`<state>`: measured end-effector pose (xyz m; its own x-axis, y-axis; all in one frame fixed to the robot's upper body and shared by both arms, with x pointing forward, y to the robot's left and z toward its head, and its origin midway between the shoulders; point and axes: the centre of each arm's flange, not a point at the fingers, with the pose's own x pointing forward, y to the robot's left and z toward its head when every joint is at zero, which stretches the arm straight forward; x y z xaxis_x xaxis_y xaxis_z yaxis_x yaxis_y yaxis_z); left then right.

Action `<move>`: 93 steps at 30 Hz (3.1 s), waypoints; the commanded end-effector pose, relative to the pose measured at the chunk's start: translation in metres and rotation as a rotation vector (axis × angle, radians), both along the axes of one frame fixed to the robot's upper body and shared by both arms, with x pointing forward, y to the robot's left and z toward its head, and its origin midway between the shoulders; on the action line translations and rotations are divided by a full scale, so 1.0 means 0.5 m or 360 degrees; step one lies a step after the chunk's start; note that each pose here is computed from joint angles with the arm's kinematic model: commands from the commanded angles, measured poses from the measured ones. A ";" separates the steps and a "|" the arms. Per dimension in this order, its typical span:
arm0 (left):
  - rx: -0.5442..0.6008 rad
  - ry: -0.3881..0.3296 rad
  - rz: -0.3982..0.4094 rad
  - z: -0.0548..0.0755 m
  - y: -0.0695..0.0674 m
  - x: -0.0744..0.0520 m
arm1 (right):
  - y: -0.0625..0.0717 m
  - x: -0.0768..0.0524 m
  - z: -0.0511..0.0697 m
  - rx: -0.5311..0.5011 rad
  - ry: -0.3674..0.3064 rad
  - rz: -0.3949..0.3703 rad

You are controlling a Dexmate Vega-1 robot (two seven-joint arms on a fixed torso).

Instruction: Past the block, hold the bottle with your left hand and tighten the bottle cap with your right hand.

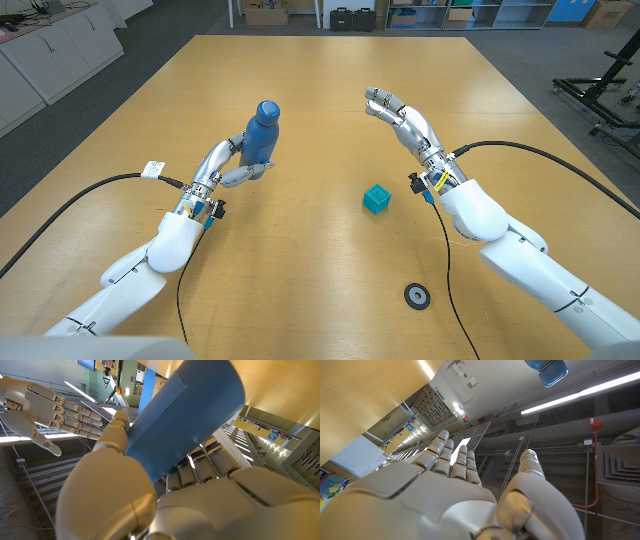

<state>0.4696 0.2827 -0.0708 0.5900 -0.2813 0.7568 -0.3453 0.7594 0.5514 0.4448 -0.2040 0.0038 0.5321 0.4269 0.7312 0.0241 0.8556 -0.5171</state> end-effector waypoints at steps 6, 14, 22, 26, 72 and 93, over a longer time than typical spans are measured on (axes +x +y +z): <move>0.0042 -0.0029 0.0017 0.011 -0.009 -0.008 | 0.010 -0.021 0.002 -0.0083 -0.0059 -0.0068; 0.0065 -0.0013 0.0017 0.010 -0.008 -0.013 | 0.014 -0.028 0.003 -0.0095 -0.0095 -0.0094; 0.0090 0.0005 0.0010 0.010 -0.011 -0.011 | 0.016 -0.034 0.009 -0.0131 -0.0124 -0.0149; 0.0085 0.0028 -0.0011 0.012 -0.011 -0.006 | 0.017 -0.040 0.015 -0.0151 -0.0150 -0.0183; 0.0251 -0.0120 0.0194 0.014 -0.020 -0.038 | 0.047 -0.061 0.020 -0.0304 -0.0254 -0.0331; 0.0370 -0.0060 0.0239 0.014 -0.033 0.001 | 0.060 -0.096 0.029 -0.0446 -0.0304 -0.0458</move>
<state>0.4623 0.2706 -0.0635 0.5938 -0.3382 0.7301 -0.4765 0.5833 0.6577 0.4039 -0.1779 0.0156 0.5118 0.4585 0.7265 0.3328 0.6739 -0.6596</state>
